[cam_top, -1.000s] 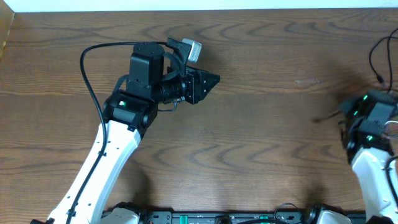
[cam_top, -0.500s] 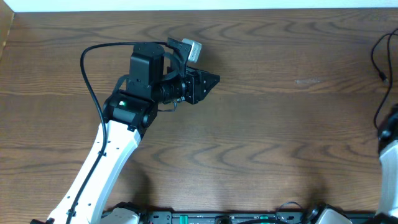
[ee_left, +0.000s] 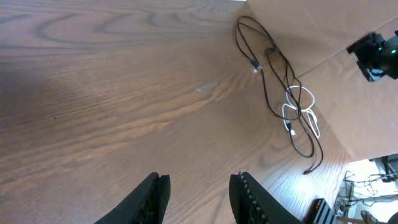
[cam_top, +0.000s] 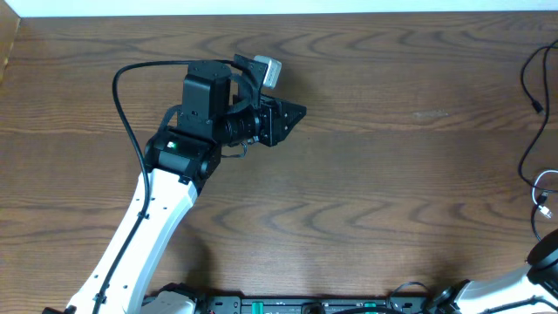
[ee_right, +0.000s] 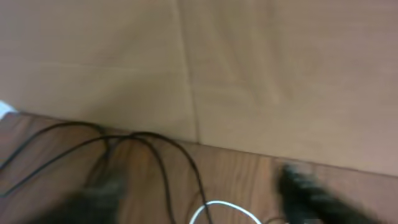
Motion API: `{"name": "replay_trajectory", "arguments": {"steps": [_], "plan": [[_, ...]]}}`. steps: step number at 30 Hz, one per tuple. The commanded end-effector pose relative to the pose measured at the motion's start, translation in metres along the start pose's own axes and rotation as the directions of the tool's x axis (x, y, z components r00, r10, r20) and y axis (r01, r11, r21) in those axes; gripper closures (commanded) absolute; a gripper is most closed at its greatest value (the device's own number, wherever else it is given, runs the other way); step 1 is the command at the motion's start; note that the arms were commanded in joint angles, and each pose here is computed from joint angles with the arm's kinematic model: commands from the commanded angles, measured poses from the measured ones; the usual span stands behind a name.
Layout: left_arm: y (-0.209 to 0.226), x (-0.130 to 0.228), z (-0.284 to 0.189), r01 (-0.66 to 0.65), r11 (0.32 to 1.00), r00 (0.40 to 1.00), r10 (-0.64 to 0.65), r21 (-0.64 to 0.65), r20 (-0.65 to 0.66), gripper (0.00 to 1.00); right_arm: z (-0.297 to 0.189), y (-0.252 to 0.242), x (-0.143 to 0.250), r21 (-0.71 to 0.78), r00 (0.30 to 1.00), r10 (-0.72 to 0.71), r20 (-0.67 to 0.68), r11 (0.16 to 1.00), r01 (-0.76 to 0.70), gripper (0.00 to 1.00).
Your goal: Untangle cables
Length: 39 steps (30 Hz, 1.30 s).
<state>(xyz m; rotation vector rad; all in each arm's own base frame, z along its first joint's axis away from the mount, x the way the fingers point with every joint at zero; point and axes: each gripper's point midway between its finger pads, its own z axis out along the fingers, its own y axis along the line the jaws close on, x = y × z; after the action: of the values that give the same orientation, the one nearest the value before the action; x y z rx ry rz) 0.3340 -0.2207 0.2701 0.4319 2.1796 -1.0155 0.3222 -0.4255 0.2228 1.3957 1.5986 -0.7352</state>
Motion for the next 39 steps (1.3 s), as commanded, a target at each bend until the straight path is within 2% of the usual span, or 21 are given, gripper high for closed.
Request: {"name": "replay_trajectory", "arguments": {"steps": [1,6,10,12,13,14,15,17,20,26,33,39], "plan": [[0.0,-0.004,0.0,-0.021,1.0,1.0,0.021,-0.009,0.009,0.63,-0.009,0.032,0.0,-0.134,0.999,-0.023,-0.038,0.991,0.018,0.01],[0.0,-0.004,0.0,-0.019,1.0,1.0,0.019,-0.01,0.006,0.62,-0.022,0.051,0.043,-0.219,0.977,-0.065,-0.204,0.976,0.019,0.01],[0.002,-0.004,0.0,-0.019,1.0,1.0,0.019,-0.019,0.008,0.6,-0.058,0.097,0.091,-0.48,0.9,-0.163,-0.405,0.876,-0.057,0.01],[0.007,-0.006,-0.001,-0.019,0.999,1.0,0.02,-0.048,0.017,0.6,-0.095,0.13,0.108,-0.7,0.852,-0.316,-0.417,0.71,-0.079,0.01],[0.011,-0.007,-0.001,-0.018,0.997,1.0,0.02,-0.07,0.022,0.6,-0.123,0.147,0.114,-0.827,0.831,-0.415,-0.37,0.555,-0.091,0.01],[0.015,-0.008,-0.001,-0.017,0.995,0.999,0.02,-0.094,0.028,0.6,-0.155,0.163,0.114,-0.931,0.83,-0.484,-0.277,0.35,-0.107,0.01],[0.019,-0.009,-0.002,-0.017,0.993,0.999,0.021,-0.12,0.035,0.6,-0.176,0.173,0.109,-0.964,0.839,-0.492,-0.235,0.228,-0.136,0.01],[0.027,-0.011,-0.003,-0.015,0.986,0.999,0.023,-0.165,0.047,0.6,-0.203,0.186,0.103,-0.981,0.85,-0.489,-0.194,0.102,-0.165,0.01],[0.037,-0.017,-0.007,-0.015,0.973,0.997,0.033,-0.228,0.072,0.6,-0.23,0.197,0.1,-0.99,0.857,-0.497,-0.138,0.055,-0.128,0.01],[0.05,-0.038,-0.032,-0.013,0.925,0.981,0.085,-0.379,0.174,0.59,-0.304,0.2,0.091,-0.999,0.849,-0.526,0.05,-0.038,0.035,0.01],[0.036,-0.065,-0.09,0.006,0.87,0.93,0.176,-0.492,0.323,0.57,-0.378,0.155,0.087,-0.986,0.792,-0.596,0.136,-0.001,0.169,0.01],[0.012,-0.073,-0.134,-0.003,0.857,0.881,0.246,-0.516,0.404,0.52,-0.431,0.102,0.057,-0.962,0.802,-0.542,0.253,-0.055,0.266,0.01]]}}
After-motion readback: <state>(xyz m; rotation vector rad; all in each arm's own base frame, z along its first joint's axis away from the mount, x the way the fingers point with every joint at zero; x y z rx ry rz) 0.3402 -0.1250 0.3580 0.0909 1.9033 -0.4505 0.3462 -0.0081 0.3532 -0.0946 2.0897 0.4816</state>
